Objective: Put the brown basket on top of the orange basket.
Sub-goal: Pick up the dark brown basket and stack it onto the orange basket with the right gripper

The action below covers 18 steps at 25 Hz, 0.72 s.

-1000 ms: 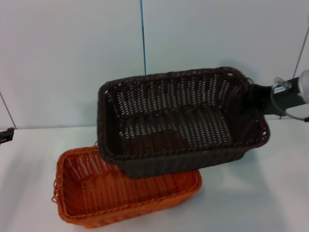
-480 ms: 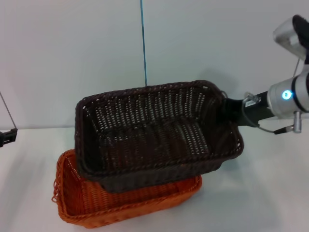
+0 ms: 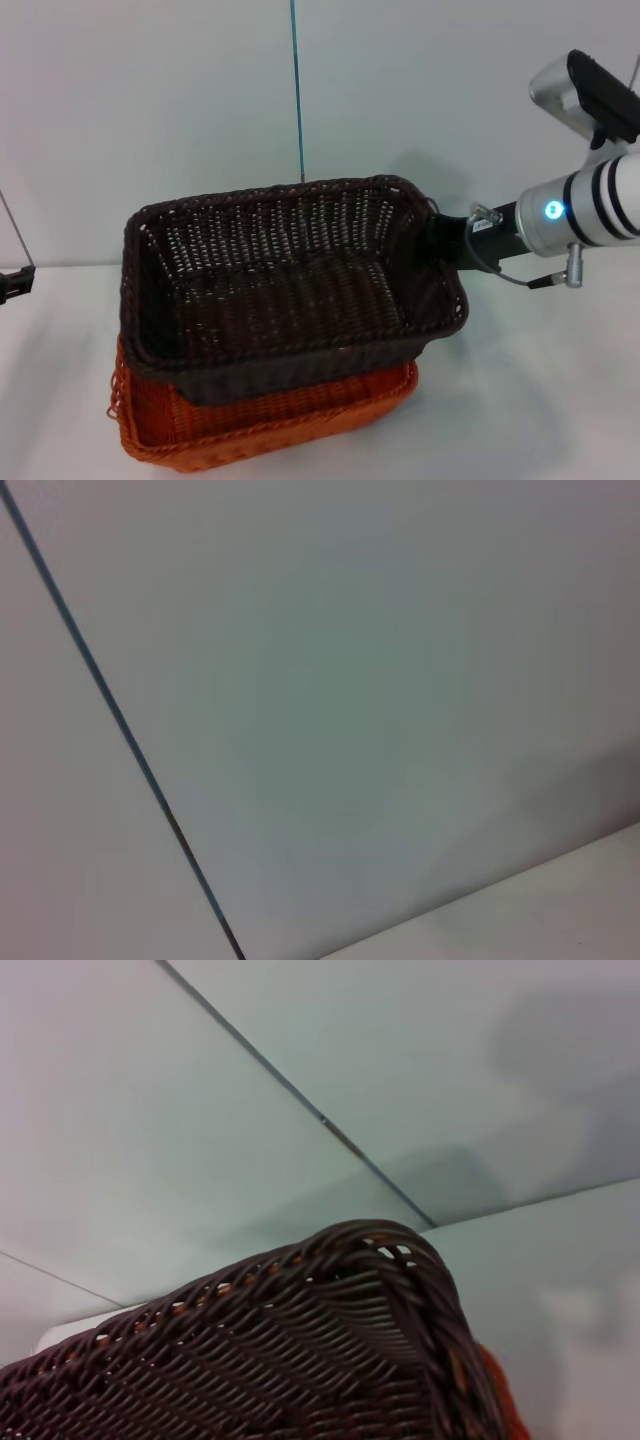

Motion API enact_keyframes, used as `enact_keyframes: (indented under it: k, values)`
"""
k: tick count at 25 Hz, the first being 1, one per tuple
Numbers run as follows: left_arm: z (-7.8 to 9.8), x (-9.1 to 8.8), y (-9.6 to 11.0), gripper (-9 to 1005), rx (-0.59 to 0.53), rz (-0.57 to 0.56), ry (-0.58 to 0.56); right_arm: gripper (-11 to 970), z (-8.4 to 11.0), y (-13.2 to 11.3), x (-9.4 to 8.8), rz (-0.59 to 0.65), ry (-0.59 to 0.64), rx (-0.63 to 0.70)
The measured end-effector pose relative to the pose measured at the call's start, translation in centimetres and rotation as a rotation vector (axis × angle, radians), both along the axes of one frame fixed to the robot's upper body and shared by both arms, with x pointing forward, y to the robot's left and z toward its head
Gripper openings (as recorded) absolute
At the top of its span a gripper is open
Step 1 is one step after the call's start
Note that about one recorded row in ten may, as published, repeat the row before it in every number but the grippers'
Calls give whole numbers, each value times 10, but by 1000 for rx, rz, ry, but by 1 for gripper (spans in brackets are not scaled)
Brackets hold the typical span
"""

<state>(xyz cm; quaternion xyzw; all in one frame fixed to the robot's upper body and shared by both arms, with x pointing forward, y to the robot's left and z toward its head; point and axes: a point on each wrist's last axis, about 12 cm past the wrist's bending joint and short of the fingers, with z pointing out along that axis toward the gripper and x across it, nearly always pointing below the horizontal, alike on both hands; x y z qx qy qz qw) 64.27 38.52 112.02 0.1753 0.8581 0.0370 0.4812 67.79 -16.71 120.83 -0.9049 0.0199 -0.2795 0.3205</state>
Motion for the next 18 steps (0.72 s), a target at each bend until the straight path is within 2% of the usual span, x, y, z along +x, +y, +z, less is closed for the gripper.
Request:
enact_keyframes:
  k: [18]
  values:
    - [-6, -5, 1, 721, -4, 6, 13, 163, -22, 17, 3, -2, 30, 12]
